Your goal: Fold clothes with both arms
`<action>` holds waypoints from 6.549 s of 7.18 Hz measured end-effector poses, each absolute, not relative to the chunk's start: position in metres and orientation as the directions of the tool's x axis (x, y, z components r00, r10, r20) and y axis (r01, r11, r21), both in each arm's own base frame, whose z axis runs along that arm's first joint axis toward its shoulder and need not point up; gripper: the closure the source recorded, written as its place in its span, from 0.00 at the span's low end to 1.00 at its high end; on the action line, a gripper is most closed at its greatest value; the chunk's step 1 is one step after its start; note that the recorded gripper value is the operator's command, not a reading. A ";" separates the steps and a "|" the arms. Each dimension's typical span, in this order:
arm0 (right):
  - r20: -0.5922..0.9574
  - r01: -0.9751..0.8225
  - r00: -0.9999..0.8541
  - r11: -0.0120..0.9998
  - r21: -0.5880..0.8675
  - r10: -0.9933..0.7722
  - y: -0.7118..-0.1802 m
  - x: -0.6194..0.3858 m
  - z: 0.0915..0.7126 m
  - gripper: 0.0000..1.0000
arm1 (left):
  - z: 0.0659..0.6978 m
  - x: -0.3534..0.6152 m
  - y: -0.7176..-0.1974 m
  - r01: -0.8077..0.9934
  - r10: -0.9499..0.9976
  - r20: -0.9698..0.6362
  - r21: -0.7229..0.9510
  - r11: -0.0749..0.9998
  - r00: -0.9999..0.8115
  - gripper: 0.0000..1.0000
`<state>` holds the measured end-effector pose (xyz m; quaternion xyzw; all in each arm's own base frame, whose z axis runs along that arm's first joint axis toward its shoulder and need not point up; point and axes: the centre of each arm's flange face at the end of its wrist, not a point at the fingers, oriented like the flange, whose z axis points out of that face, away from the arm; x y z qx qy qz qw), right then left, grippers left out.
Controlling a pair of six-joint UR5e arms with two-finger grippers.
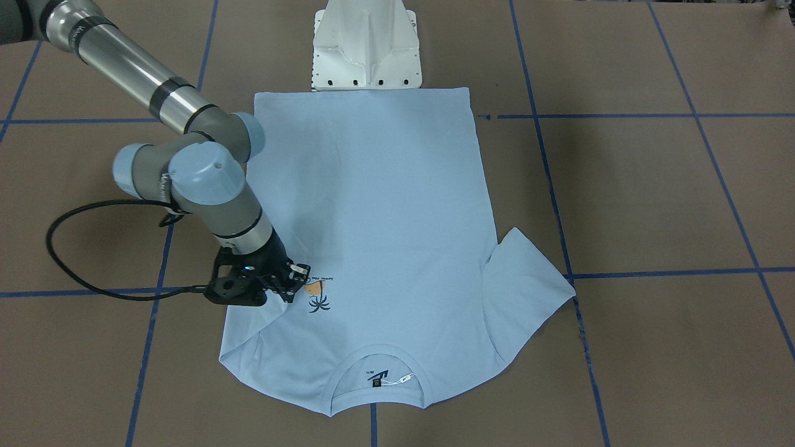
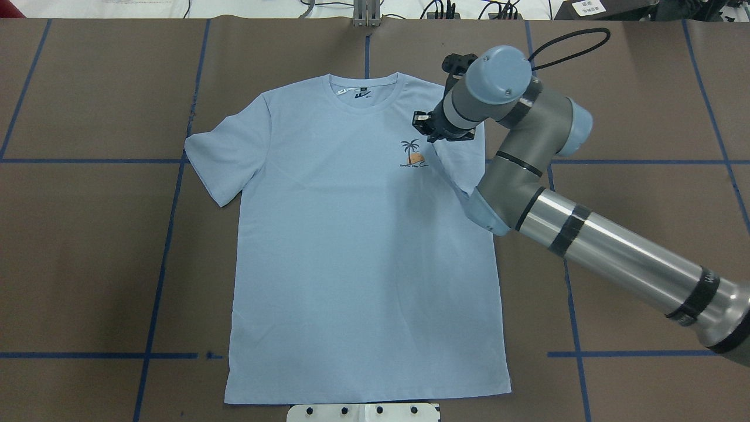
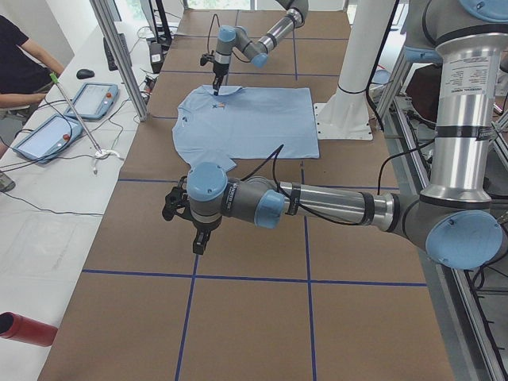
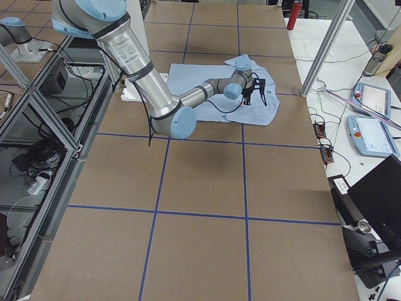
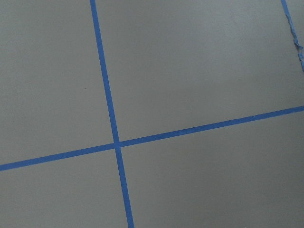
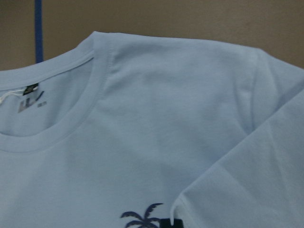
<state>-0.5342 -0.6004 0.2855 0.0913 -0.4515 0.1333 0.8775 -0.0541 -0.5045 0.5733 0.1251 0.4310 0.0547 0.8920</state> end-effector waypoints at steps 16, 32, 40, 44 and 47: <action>0.896 -0.286 0.404 0.956 -0.069 0.185 -0.480 -0.195 0.381 0.00 | 0.445 0.371 -0.631 0.164 0.008 -0.802 0.132 0.978 0.597 0.34; 0.900 -0.283 0.396 0.957 -0.068 0.181 -0.472 -0.188 0.375 0.00 | 0.275 0.464 -0.604 0.213 -0.149 -0.857 -0.047 0.976 0.494 1.00; 0.875 -0.333 0.390 0.930 -0.155 0.285 -0.437 -0.275 0.355 0.00 | 0.222 0.440 -0.498 0.224 -0.105 -0.960 -0.046 0.974 0.259 0.02; 0.775 -0.409 0.453 0.875 -0.258 0.440 -0.285 -0.396 0.298 0.02 | 0.251 0.369 -0.429 0.170 -0.088 -0.969 -0.049 0.984 0.233 0.01; 0.696 -0.500 0.458 0.808 -0.313 0.553 -0.178 -0.436 0.286 0.02 | 0.258 0.363 -0.425 0.171 -0.094 -0.967 -0.053 0.984 0.238 0.01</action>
